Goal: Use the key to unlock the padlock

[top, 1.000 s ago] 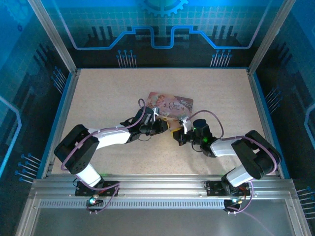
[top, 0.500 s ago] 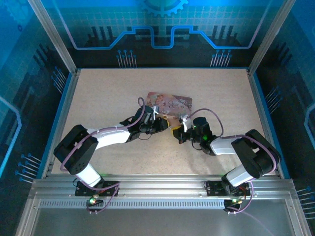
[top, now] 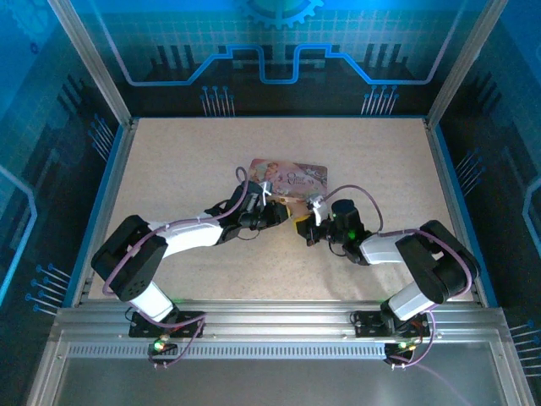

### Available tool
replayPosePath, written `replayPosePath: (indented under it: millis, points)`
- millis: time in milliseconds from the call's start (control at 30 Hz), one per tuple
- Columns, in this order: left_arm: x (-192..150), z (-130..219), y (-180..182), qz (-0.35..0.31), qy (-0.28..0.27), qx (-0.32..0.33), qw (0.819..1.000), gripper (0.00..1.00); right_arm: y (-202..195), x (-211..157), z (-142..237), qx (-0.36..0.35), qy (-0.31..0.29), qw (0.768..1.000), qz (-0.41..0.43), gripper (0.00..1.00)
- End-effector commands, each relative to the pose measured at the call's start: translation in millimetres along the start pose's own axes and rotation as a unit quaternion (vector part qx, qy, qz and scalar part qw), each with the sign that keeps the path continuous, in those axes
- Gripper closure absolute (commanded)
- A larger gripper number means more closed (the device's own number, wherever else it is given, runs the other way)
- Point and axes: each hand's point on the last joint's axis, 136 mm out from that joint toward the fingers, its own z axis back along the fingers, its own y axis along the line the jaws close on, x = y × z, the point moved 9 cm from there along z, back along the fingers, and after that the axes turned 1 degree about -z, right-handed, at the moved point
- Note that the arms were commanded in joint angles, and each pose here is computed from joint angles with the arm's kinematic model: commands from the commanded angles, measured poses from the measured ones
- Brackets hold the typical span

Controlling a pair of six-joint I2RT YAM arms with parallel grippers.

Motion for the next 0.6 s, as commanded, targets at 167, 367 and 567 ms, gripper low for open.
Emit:
replayPosePath:
  millis: [167, 367, 567]
  points:
    - [-5, 7, -25, -0.011, 0.028, -0.059, 0.998, 0.80, 5, 41, -3, 0.022, -0.076, 0.997, 0.024, 1.00]
    - [-6, 6, -22, -0.010, 0.027, -0.055, 0.998, 0.79, 6, 47, -3, 0.035, -0.082, 0.996, 0.024, 1.00]
    - [-7, 6, -20, -0.009, 0.024, -0.052, 0.998, 0.79, 8, 46, -1, 0.048, -0.081, 0.995, 0.023, 1.00]
